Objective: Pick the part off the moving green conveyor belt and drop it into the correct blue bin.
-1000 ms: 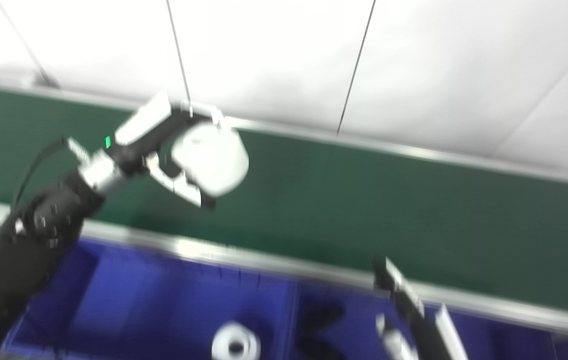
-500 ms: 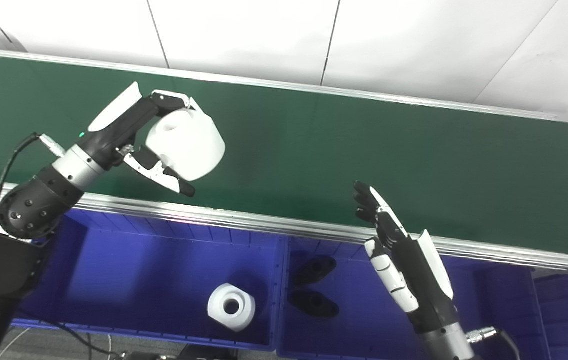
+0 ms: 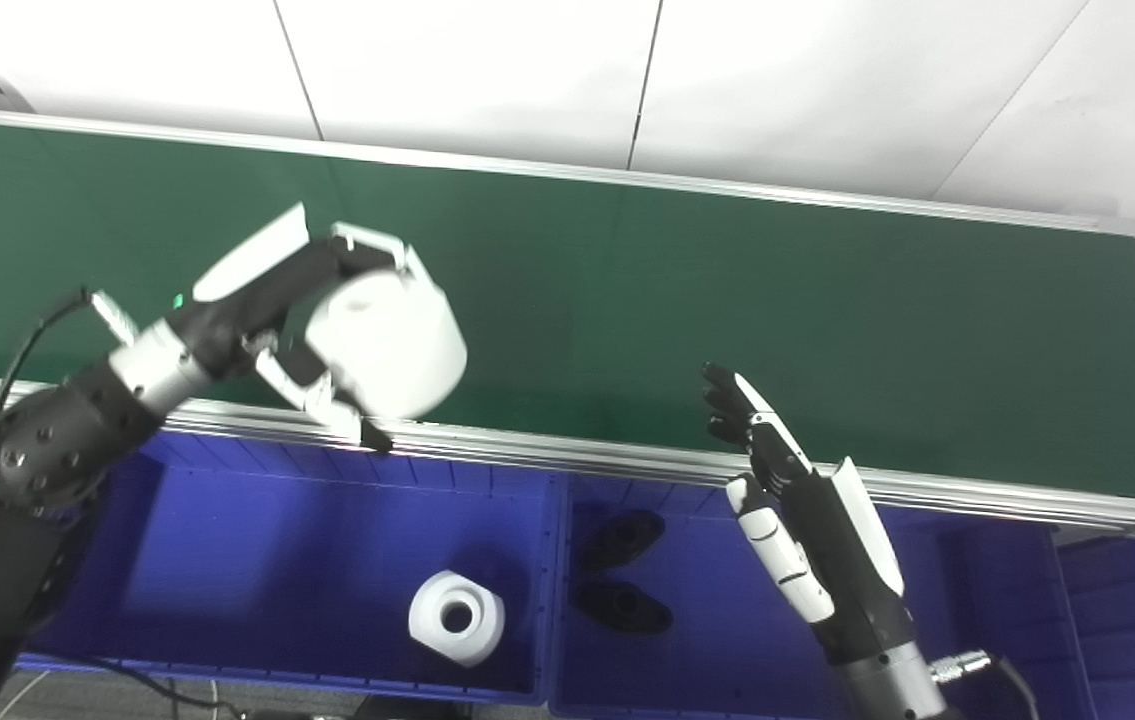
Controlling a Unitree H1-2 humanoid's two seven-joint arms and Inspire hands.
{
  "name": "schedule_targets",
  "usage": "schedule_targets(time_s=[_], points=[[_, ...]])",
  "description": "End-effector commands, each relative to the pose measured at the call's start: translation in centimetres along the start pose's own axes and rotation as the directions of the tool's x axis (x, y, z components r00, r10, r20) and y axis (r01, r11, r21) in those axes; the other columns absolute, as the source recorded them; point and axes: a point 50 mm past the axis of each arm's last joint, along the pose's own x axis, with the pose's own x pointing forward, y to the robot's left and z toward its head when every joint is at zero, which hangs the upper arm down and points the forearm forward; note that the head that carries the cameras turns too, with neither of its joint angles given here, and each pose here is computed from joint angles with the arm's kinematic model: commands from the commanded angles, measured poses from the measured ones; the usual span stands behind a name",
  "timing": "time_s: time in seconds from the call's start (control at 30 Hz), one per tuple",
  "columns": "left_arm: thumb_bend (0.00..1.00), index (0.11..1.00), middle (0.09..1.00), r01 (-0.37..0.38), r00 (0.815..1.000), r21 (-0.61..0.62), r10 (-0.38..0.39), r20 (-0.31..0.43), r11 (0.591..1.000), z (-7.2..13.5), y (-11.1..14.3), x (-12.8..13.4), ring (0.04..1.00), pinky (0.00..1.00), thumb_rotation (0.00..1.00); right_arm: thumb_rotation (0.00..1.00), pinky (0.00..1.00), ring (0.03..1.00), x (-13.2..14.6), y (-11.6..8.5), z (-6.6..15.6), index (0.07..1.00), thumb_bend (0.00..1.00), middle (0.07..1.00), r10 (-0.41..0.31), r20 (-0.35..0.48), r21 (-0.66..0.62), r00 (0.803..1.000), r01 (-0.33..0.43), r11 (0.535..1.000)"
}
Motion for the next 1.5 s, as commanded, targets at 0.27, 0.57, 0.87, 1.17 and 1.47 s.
schedule_targets(time_s=[0.27, 0.57, 0.87, 1.17, 1.47], points=[[0.52, 0.499, 0.452, 0.083, 0.996, -0.015, -0.083, -0.010, 0.996, 2.5, -2.0, -3.5, 0.297, 0.25, 0.00, 1.00, 0.89, 0.945, 0.2, -0.5, 1.1, 0.948, 0.44, 0.962, -0.010, 0.044, -0.001, 0.999, 0.010, 1.000], [0.52, 0.501, 0.453, 0.158, 0.987, -0.019, -0.158, -0.037, 0.987, 2.3, -3.1, -4.7, 0.302, 0.25, 0.00, 0.99, 0.90, 0.948, 0.5, -0.4, 1.1, 0.949, 0.45, 0.962, -0.007, 0.050, 0.013, 0.999, 0.006, 1.000], [0.53, 0.505, 0.451, 0.308, 0.951, 0.214, -0.307, -0.037, 0.927, 2.0, -4.3, -5.0, 0.340, 0.33, 0.00, 0.99, 0.89, 0.944, 0.2, -0.4, 1.2, 0.947, 0.45, 0.959, -0.012, 0.048, 0.009, 0.999, 0.011, 1.000], [0.52, 0.499, 0.461, 0.272, 0.962, 0.332, -0.268, -0.060, 0.903, 1.2, -6.3, -4.7, 0.389, 0.36, 0.00, 0.99, 0.89, 0.943, 0.0, -0.3, 1.3, 0.946, 0.43, 0.959, -0.016, 0.052, 0.012, 0.999, 0.015, 1.000], [0.52, 0.510, 0.452, 0.040, 0.999, 0.343, -0.027, -0.041, 0.938, 0.2, -9.7, -6.8, 0.406, 0.37, 0.00, 1.00, 0.89, 0.946, -0.1, -0.3, 1.4, 0.946, 0.43, 0.961, -0.014, 0.050, 0.010, 0.999, 0.013, 1.000]])
